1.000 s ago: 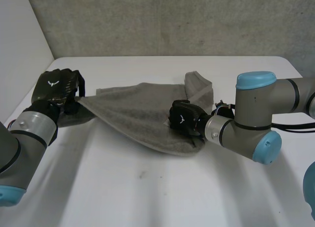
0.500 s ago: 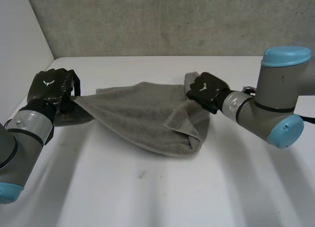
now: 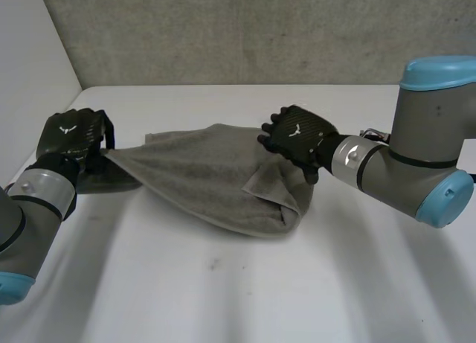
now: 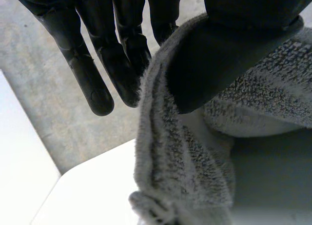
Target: Fold the towel.
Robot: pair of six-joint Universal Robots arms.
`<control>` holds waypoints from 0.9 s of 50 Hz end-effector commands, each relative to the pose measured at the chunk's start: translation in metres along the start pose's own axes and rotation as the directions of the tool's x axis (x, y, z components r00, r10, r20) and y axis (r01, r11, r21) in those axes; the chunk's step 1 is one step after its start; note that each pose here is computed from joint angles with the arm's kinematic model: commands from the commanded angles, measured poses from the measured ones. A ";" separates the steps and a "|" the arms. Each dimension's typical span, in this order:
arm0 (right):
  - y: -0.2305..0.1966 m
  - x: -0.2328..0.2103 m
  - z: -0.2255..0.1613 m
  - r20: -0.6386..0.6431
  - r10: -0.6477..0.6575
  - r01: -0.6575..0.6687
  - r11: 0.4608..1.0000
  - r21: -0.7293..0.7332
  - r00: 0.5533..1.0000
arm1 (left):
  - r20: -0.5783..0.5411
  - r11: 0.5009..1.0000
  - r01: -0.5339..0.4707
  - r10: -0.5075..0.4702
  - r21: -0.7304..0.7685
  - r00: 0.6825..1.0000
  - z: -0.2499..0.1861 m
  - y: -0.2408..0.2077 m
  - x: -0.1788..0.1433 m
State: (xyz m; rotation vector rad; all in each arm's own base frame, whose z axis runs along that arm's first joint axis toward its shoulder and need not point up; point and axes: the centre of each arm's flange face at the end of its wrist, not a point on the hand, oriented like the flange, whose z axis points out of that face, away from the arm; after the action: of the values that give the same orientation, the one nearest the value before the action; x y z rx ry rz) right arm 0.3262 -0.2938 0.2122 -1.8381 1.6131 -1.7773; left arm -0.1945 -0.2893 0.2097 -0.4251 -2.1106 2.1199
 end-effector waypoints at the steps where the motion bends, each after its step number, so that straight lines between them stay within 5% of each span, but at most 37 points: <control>1: 0.002 -0.019 0.004 0.118 -0.013 0.015 1.000 -0.016 0.993 | 0.032 1.000 0.001 0.000 -0.021 0.999 0.008 0.012 -0.011; 28: 0.015 -0.075 -0.015 0.300 0.040 -0.035 0.999 -0.020 0.953 | 0.069 1.000 0.000 0.002 -0.031 0.998 0.015 0.023 -0.023; 45: 0.037 -0.084 -0.008 0.081 0.007 -0.012 0.999 0.053 0.997 | 0.070 0.999 0.001 0.001 -0.036 0.998 0.014 0.024 -0.024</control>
State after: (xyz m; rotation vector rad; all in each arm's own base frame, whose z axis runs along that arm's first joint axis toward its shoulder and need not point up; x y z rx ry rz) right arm 0.3163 -0.2413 0.1370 -1.9075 1.5112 -1.6708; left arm -0.1733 -0.3101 0.1883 -0.3597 -2.1884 2.1313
